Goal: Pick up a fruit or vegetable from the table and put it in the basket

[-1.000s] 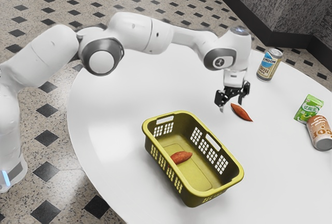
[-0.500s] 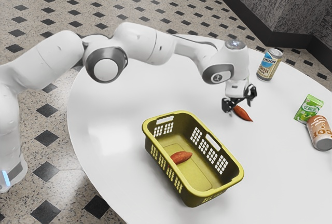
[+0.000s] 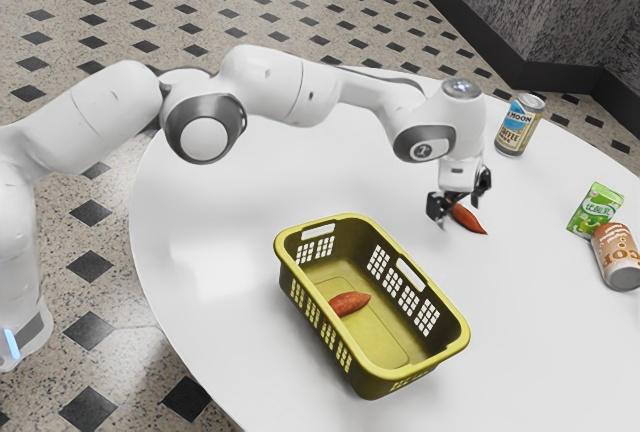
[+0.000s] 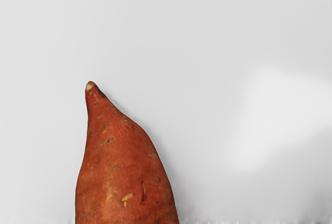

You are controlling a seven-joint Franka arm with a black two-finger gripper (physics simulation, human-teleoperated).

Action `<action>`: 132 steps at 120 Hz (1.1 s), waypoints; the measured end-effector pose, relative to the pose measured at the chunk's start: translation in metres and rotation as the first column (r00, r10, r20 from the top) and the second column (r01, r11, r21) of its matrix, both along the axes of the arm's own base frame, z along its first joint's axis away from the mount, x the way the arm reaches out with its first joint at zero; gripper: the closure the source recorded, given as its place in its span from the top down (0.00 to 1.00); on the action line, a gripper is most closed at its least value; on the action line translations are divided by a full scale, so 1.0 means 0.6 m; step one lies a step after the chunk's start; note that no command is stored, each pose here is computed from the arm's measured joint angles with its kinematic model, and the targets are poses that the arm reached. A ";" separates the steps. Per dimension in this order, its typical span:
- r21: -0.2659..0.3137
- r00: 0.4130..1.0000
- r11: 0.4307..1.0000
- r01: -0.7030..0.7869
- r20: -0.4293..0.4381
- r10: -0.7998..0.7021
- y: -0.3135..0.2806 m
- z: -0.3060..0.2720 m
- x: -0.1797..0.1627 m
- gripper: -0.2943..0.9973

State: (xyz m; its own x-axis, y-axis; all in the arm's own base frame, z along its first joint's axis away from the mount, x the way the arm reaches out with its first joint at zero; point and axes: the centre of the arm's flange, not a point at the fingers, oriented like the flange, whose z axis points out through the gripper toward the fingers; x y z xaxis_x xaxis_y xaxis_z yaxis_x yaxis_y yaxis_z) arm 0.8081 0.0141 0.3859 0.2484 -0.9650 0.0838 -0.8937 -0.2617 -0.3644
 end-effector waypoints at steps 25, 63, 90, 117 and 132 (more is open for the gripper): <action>0.001 0.998 0.999 -0.054 -0.029 0.054 -0.007 -0.003 -0.004 0.77; -0.009 0.994 0.994 -0.112 -0.005 0.112 0.008 0.034 -0.007 0.77; -0.028 0.992 0.995 -0.099 0.074 0.100 0.008 0.023 0.006 0.70; -0.037 0.992 0.996 -0.087 0.092 0.090 0.003 0.003 0.012 0.65; -0.039 0.992 0.996 -0.085 0.093 0.088 0.003 -0.007 0.014 0.64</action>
